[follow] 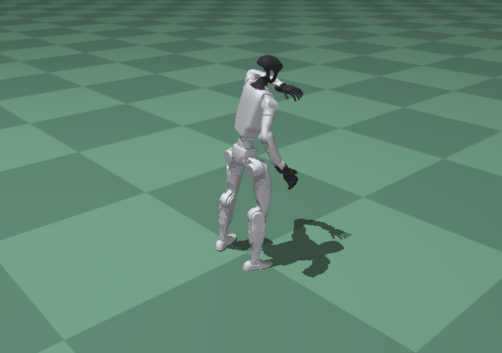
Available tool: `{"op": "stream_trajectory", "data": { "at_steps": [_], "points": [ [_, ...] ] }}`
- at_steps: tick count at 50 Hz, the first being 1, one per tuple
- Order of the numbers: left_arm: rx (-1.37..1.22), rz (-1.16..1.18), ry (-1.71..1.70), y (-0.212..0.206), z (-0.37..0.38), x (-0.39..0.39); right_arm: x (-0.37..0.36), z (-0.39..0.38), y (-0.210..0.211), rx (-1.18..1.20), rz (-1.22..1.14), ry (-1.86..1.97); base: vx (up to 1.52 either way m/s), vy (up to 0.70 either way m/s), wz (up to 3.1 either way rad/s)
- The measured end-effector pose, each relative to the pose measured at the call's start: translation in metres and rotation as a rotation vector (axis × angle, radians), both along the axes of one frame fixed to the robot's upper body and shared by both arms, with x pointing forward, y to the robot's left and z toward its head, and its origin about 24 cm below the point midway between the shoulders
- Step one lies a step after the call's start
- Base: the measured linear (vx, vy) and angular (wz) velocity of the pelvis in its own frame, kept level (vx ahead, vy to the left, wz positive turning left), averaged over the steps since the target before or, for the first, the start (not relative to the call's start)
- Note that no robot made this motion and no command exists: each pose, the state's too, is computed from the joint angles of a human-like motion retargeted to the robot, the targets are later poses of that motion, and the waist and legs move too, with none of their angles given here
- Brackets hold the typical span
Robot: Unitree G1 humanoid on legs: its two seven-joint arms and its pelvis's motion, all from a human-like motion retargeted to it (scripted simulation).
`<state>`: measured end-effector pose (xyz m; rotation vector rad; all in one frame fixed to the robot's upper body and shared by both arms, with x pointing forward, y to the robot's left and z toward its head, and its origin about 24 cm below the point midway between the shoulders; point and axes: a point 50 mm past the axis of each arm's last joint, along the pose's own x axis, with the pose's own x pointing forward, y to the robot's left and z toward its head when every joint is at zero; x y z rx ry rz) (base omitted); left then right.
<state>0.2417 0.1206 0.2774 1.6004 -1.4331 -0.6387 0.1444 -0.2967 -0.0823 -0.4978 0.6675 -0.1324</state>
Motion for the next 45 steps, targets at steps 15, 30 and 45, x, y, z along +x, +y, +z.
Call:
{"op": "stream_trajectory", "data": {
  "at_steps": [15, 30, 45],
  "points": [
    [-0.032, 1.218, -0.044, 0.225, 0.023, 0.077, 0.001, 0.000, -0.003, -0.035, 0.064, 0.037, 0.00, 0.00, 0.00],
    [-0.161, 0.575, -0.355, 0.047, 0.126, 0.083, -0.004, -0.009, -0.002, -0.002, 0.039, 0.108, 0.00, 0.00, 0.00],
    [-0.017, -0.342, 0.193, -0.054, -0.014, -0.054, 0.037, 0.035, -0.042, -0.093, -0.059, -0.060, 0.01, 0.03, 0.08]
  ]
}}
